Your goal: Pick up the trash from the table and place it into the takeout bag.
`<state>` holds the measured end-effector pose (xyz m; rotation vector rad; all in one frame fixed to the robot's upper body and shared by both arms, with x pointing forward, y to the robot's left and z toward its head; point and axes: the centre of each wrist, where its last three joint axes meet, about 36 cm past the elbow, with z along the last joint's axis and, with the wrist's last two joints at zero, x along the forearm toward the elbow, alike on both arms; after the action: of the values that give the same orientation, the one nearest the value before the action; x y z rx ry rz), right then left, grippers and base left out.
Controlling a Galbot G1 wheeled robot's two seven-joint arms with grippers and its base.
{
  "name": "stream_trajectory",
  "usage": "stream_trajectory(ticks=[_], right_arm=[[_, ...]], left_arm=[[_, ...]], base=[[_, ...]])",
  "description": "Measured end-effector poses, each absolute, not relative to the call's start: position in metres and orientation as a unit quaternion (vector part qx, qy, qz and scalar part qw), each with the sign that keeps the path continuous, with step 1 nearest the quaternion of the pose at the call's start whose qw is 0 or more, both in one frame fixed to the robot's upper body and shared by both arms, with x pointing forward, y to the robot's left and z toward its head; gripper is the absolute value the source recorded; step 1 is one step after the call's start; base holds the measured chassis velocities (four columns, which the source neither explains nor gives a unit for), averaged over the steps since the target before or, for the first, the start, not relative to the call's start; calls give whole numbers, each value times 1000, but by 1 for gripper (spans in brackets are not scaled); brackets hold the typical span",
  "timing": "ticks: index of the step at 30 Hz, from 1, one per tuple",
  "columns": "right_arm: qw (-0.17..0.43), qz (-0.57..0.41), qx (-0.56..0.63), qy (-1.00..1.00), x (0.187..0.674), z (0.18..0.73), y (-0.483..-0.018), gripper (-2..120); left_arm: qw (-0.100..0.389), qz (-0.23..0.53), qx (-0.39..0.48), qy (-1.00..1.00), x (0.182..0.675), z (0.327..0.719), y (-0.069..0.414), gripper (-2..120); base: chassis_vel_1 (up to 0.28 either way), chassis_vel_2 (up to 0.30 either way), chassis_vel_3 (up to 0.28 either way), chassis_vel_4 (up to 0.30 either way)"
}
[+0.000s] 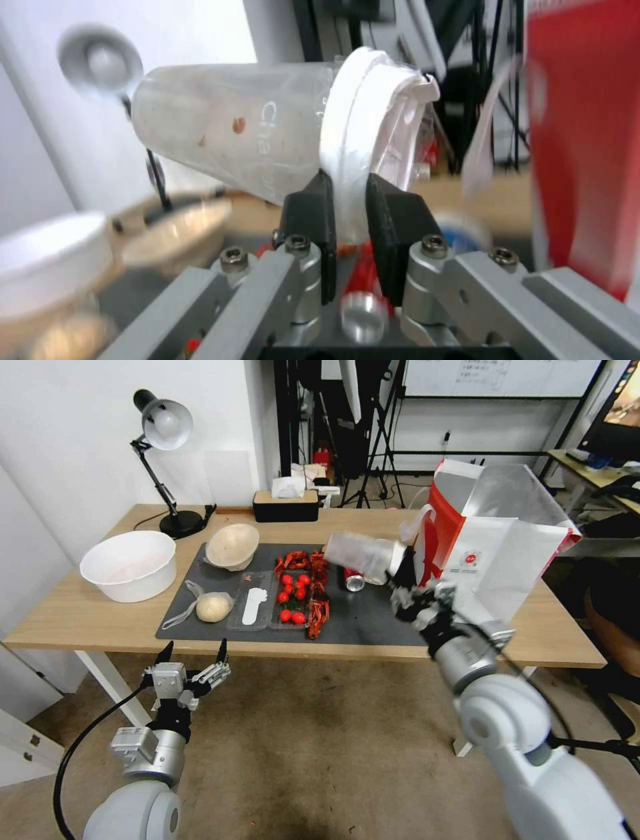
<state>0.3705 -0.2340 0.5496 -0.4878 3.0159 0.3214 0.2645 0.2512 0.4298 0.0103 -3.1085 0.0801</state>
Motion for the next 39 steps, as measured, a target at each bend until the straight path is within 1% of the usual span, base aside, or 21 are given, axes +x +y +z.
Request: stream_trajectory(ticks=[3,4,7,11,14,16,18,20,22,26,28,29,30,32,33,34,35,36,37,38,39], right_arm=[[86,108,-139,981,378,584,-255,10],[86,108,-139,981,378,584,-255,10],[124,107,-99,982,391,614,-277,10],[131,105,-63,984,402,625,-290,10],[107,92,19,990,417,635,-312,10],[100,90,32,990,420,636,-315,10],[77,83,62,992,428,634,-322,10],[70,81,67,992,429,634,-323,10],[42,72,83,993,436,631,-324,10],[29,69,88,993,438,630,-323,12],[21,67,89,994,439,629,-323,23],[21,67,89,994,439,629,-323,23],[20,66,90,994,439,629,-323,26],[19,65,90,994,439,629,-323,37],[19,65,90,994,439,629,-323,37],[20,65,90,994,439,630,-323,40],[21,64,91,994,439,631,-323,47],[23,64,92,994,439,632,-324,49],[33,69,88,993,438,633,-324,55],[33,69,88,993,438,633,-324,55],[48,80,78,993,438,634,-324,61]], left_arm=[[17,25,2,-1000,264,429,250,100],[17,25,2,-1000,264,429,250,100],[18,25,2,-1000,264,429,250,100],[17,25,2,-1000,263,428,250,100],[15,24,4,-1000,262,427,251,100],[15,23,4,-1000,262,427,251,100],[14,23,4,-1000,261,427,251,100],[14,23,4,-1000,261,427,251,100],[14,23,4,-1000,261,427,251,100],[14,22,4,-1000,260,426,251,100],[14,22,4,-1000,259,426,251,100],[14,22,4,-1000,259,426,251,100],[13,22,3,-1000,259,426,251,100],[13,22,3,-1000,259,426,251,100],[13,22,3,-1000,259,426,251,100],[13,22,3,-1000,259,426,250,100],[13,22,2,-1000,259,426,250,100],[12,22,2,-1000,259,426,250,100],[12,22,1,-1000,260,426,249,100],[12,22,1,-1000,260,426,249,100],[12,22,1,-1000,260,426,249,100]], base=[[0,0,0,0],[0,0,0,0],[0,0,0,0],[0,0,0,0],[0,0,0,0],[0,0,0,0],[0,0,0,0],[0,0,0,0],[0,0,0,0],[0,0,0,0],[0,0,0,0],[0,0,0,0],[0,0,0,0],[0,0,0,0],[0,0,0,0],[0,0,0,0],[0,0,0,0],[0,0,0,0],[0,0,0,0],[0,0,0,0],[0,0,0,0]])
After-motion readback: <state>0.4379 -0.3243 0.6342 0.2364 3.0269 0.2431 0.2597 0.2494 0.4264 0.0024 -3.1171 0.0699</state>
